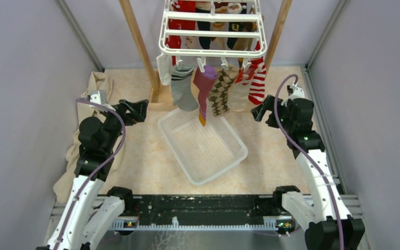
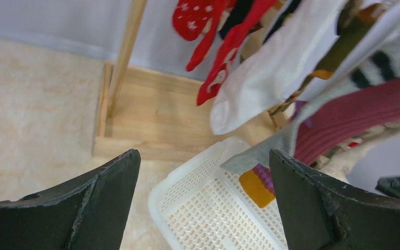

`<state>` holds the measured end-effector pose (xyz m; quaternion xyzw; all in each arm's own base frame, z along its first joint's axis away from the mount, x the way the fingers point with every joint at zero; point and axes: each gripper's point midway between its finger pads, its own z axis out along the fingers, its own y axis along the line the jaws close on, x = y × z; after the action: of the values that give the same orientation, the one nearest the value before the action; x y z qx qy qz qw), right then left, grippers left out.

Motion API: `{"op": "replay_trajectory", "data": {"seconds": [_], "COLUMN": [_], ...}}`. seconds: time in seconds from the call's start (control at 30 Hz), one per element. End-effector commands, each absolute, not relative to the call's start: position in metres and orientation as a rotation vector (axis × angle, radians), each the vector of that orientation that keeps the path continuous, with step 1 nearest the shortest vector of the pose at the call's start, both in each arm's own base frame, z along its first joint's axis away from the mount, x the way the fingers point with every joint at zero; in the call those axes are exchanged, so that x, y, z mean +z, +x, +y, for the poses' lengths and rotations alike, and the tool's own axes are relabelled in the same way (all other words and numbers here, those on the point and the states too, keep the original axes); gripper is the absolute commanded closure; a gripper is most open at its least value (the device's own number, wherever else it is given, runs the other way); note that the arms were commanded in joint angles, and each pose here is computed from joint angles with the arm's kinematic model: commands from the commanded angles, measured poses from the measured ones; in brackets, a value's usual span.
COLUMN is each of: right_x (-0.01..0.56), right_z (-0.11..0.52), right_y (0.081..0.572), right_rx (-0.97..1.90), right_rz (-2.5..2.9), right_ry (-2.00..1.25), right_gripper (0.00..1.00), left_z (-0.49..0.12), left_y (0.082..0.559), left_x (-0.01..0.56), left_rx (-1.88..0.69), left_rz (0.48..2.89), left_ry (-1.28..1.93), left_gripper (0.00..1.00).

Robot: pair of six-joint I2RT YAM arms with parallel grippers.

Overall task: Remove the socks clipped to the hanger
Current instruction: Adjust the bin at the center of the board.

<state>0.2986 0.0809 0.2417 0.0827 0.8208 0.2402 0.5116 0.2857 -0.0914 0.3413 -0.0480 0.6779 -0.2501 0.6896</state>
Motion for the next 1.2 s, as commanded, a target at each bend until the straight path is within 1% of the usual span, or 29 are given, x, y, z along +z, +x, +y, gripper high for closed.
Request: {"op": "replay_trajectory", "data": {"seconds": [0.0,0.13,0.17,0.23,0.27,0.3,0.43,0.53,0.7,0.8,0.93,1.07,1.17], "right_x": [0.204,0.172,0.165,0.151,0.147,0.139,0.120,0.114,0.109,0.109,0.121,0.129,0.149], "right_z": [0.069,0.063,0.061,0.055,0.052,0.049,0.038,0.026,0.015,0.018,0.037,0.076,0.104], "right_y": [0.303,0.319,0.324,0.334,0.340,0.345,0.369,0.386,0.406,0.410,0.392,0.354,0.324], "right_rx": [0.486,0.444,0.433,0.396,0.387,0.378,0.366,0.358,0.331,0.359,0.458,0.511,0.575], "right_rz": [2.090,2.149,2.161,2.178,2.179,2.194,2.221,2.224,2.234,2.251,2.244,2.276,2.232], "right_ry": [0.287,0.371,0.391,0.433,0.456,0.483,0.557,0.603,0.598,0.561,0.464,0.284,0.154], "right_gripper": [0.10,0.27,0.36,0.58,0.61,0.62,0.62,0.62,0.56,0.50,0.43,0.40,0.39], "left_z": [-0.077,-0.087,-0.089,-0.097,-0.096,-0.094,-0.083,-0.072,-0.054,-0.052,-0.062,-0.063,-0.062], "left_y": [0.299,0.318,0.325,0.338,0.347,0.354,0.376,0.390,0.418,0.426,0.422,0.410,0.401], "left_x": [0.288,0.241,0.228,0.203,0.184,0.173,0.134,0.122,0.128,0.125,0.135,0.144,0.144], "left_rx": [-0.537,-0.476,-0.470,-0.483,-0.468,-0.460,-0.469,-0.433,-0.360,-0.366,-0.433,-0.438,-0.425], "left_rz": [1.683,1.910,1.956,2.046,2.109,2.142,2.232,2.234,2.183,2.234,2.227,2.208,2.233], "left_ry": [-0.370,-0.314,-0.314,-0.284,-0.307,-0.324,-0.403,-0.441,-0.454,-0.471,-0.446,-0.408,-0.400], "left_gripper": [0.01,0.01,0.01,0.01,0.01,0.02,0.09,0.12,0.13,0.14,0.16,0.15,0.15]}}
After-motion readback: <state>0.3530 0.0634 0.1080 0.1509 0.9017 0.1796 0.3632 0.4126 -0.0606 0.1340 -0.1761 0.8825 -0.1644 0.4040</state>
